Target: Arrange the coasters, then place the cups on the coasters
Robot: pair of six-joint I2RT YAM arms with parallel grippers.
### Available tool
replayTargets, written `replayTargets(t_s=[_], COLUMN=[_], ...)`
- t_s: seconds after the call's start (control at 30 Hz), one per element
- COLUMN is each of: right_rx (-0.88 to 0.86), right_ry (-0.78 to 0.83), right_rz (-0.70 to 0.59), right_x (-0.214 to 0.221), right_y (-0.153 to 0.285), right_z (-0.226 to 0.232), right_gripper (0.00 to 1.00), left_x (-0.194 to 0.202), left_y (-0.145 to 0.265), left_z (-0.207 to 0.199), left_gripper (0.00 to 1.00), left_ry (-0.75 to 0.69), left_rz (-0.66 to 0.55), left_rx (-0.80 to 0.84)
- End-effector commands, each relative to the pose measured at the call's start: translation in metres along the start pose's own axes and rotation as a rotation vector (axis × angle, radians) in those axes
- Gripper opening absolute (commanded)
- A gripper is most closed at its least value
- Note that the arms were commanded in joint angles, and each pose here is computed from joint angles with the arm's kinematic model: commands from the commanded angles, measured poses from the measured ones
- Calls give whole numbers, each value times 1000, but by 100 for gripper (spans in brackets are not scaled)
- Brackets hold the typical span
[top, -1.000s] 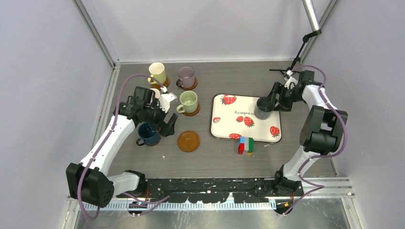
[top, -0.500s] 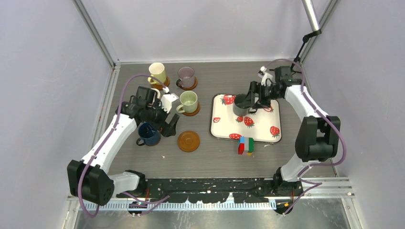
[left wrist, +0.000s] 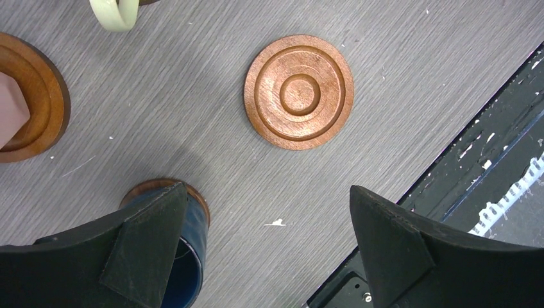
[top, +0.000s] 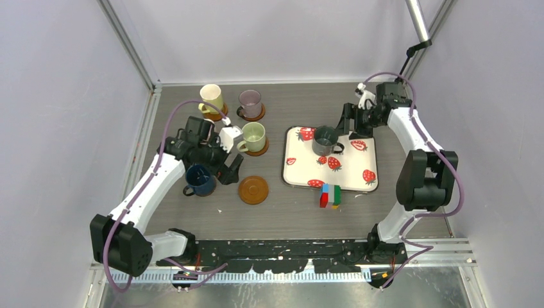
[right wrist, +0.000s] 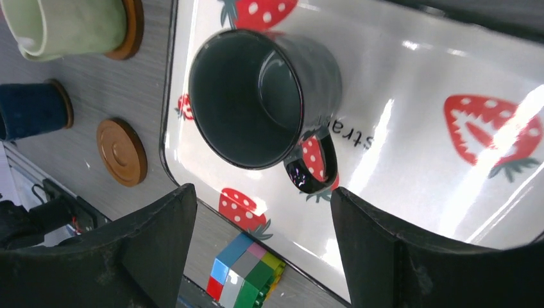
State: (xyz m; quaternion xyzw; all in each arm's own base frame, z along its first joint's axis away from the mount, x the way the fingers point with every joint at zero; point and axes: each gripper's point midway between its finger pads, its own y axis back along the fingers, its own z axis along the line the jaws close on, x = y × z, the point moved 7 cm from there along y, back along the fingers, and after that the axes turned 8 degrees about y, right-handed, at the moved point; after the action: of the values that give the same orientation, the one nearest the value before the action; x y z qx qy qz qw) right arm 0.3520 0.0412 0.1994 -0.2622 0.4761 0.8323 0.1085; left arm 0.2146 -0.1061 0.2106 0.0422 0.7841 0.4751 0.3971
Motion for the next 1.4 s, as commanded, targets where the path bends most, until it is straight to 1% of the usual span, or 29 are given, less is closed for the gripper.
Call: replayTargets(t_s=[0.0, 0.13, 0.3, 0.37, 0.43, 0.53, 0.6, 0.67, 0.73, 0.93, 1.07, 1.2, 1.37], right_rx=[-55, -75, -141, -172, -185, -103, 10, 116, 168, 185, 102, -80, -235], right_ry=[-24, -8, 62, 92, 74, 107, 106, 112, 125, 99, 66, 16, 62], right_rz=[49, 85, 122, 122, 88, 4, -64, -92, -78, -18, 11, 20, 36], right_x=[18, 31, 41, 40, 32, 17, 9, 7, 11, 22, 26, 31, 37], right_y=[-12, -25, -38, -39, -32, -19, -11, -8, -11, -32, -41, -37, -36], right_z=[9, 16, 47, 60, 67, 62, 48, 34, 25, 11, 16, 41, 82], right_gripper=[81, 81, 80, 80, 80, 80, 81, 82, 83, 84, 84, 83, 83], left_x=[-19, -19, -18, -19, -19, -19, -20, -21, -22, -22, -20, -21, -28], left_y=[6, 3, 2, 1, 0, 0, 0, 1, 2, 1, 0, -2, -9], left_z=[-1, -2, -4, -4, -5, -6, -6, -6, -6, -6, -5, -5, -6], left_gripper=[100, 100, 100, 100, 100, 100, 100, 100, 100, 100, 100, 100, 100], left_ry=[-38, -39, -38, -37, -36, -37, -38, -41, -43, -43, -44, -44, -27], left_rz=[-69, -61, -58, -57, -55, -55, -56, -61, -64, -66, -63, -66, -81], left_rx=[-1, 6, 7, 8, 10, 12, 10, 6, 5, 4, -2, 2, 29])
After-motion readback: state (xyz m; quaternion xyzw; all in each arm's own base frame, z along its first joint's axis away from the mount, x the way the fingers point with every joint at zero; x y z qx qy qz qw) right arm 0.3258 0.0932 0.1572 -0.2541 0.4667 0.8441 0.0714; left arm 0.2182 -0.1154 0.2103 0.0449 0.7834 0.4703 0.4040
